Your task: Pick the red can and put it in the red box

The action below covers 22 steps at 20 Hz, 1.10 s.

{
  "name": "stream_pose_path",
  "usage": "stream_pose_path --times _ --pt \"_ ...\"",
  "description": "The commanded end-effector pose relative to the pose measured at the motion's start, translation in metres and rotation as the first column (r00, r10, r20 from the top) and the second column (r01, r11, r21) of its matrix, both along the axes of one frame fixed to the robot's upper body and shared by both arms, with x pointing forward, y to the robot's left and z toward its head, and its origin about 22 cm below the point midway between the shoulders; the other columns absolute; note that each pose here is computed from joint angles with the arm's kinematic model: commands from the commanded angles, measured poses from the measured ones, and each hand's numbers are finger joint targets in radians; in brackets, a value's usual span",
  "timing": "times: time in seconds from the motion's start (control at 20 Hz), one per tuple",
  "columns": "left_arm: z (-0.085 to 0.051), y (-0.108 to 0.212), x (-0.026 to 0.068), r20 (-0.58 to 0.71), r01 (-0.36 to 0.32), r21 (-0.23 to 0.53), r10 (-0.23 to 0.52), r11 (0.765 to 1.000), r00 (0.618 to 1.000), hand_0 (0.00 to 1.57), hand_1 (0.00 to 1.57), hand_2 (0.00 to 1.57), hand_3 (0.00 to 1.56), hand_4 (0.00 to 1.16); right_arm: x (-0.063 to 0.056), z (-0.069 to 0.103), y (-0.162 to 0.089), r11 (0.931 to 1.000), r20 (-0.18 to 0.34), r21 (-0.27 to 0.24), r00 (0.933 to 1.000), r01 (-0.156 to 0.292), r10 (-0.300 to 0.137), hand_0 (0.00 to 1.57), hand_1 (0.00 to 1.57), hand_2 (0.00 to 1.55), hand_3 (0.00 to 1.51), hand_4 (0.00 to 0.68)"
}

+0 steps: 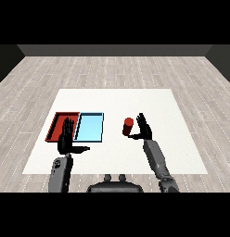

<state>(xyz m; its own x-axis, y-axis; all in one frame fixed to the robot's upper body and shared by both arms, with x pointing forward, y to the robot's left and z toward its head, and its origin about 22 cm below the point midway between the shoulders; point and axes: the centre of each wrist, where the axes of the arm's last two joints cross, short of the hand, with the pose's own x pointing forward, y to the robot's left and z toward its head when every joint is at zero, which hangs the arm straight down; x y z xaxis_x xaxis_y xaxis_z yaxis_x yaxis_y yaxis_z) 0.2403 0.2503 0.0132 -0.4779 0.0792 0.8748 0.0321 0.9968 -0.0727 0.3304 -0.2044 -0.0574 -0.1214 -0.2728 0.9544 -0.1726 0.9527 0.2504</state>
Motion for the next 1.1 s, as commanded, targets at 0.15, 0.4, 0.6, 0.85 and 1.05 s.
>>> stream_pose_path --times 0.15,0.4,0.6,0.85,1.05 --pt "0.001 0.013 0.0087 0.018 0.018 -0.011 -0.018 1.0 1.0 0.0 0.0 0.0 0.0 0.0 0.021 0.008 0.02 0.9997 -0.046 0.023 0.9989 -0.002 0.004 0.0 0.0 0.0 0.0 0.0" --pt "0.009 0.014 -0.0124 0.026 0.002 -0.01 -0.001 1.0 1.0 0.0 0.0 0.0 0.0 0.0 0.029 0.007 0.02 0.9996 -0.034 0.017 0.9991 -0.023 0.023 0.0 0.0 0.0 0.0 0.0" --pt "0.008 -0.003 -0.0016 0.008 0.016 -0.009 -0.016 1.0 1.0 0.0 0.0 0.0 0.0 0.0 0.02 0.002 0.007 0.9997 -0.049 0.008 0.9985 -0.024 0.024 0.0 0.0 0.0 0.0 0.0" --pt "0.007 -0.004 -0.0075 0.017 0.015 -0.002 -0.015 1.0 1.0 0.0 0.0 0.0 0.0 0.0 0.016 0.0 0.005 0.9998 -0.083 -0.021 0.9965 -0.003 0.001 0.0 0.0 0.0 0.0 0.0" --pt "0.003 0.001 0.0208 0.028 0.003 -0.025 -0.003 1.0 1.0 0.0 0.0 0.0 0.0 0.0 0.025 -0.017 0.037 0.9998 -0.085 -0.017 0.9963 0.006 -0.007 0.0 0.0 0.0 0.0 0.0"
